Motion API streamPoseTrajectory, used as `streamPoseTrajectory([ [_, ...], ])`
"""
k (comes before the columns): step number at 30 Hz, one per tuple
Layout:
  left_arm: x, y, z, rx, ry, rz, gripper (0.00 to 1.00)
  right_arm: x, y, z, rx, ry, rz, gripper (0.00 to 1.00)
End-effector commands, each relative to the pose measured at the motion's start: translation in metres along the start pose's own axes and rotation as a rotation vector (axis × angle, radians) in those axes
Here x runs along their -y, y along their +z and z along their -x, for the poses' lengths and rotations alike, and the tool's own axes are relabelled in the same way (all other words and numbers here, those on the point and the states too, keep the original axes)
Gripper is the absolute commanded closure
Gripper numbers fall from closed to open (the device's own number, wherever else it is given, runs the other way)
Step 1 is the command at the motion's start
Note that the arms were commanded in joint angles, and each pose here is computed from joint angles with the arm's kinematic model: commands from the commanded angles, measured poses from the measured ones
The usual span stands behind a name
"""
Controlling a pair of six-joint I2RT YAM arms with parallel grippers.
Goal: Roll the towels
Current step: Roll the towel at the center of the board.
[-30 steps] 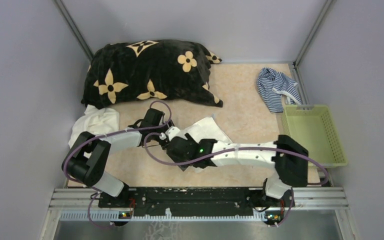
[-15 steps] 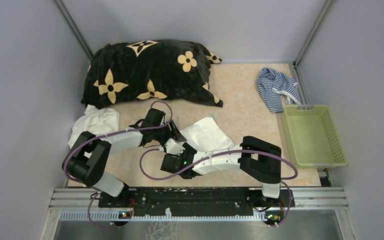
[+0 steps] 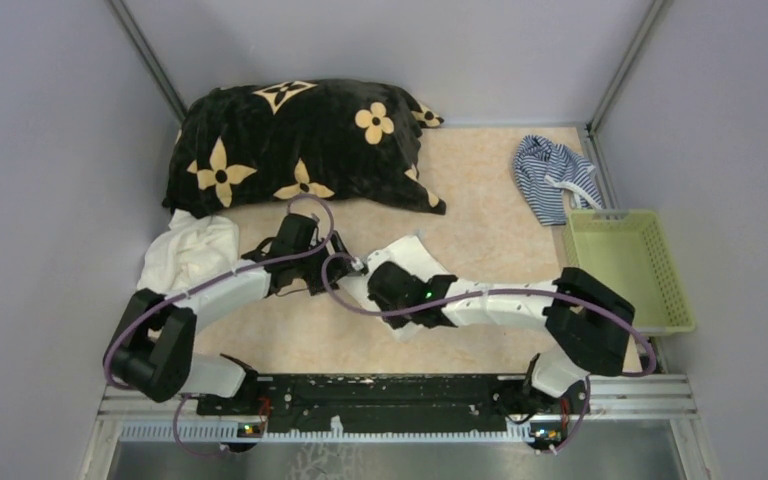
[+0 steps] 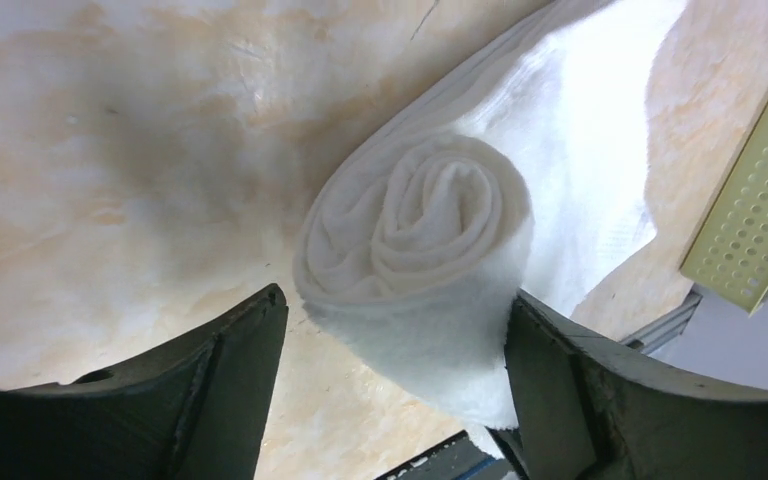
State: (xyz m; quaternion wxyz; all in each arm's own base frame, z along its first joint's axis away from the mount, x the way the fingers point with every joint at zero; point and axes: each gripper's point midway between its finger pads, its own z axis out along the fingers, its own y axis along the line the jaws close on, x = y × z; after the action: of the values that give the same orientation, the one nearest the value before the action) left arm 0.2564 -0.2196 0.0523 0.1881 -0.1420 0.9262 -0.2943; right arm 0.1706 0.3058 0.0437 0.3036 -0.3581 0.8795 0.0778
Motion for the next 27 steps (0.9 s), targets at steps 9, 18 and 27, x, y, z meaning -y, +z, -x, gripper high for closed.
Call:
streamPoseTrajectory([
  [9,-0.003,-0.042,-0.006,0.079,0.000,-0.074,0.11,-0.050,-0.024,-0.007,-0.082,0.474,0.862,1.00],
  [18,0.006,-0.020,-0.015,0.008,-0.060,-0.135,0.12,-0.036,0.002,-0.045,-0.216,0.719,0.916,1.00],
  [27,-0.040,0.010,-0.032,-0.072,-0.125,0.069,0.21,-0.023,0.013,-0.054,-0.258,0.691,0.771,0.92],
])
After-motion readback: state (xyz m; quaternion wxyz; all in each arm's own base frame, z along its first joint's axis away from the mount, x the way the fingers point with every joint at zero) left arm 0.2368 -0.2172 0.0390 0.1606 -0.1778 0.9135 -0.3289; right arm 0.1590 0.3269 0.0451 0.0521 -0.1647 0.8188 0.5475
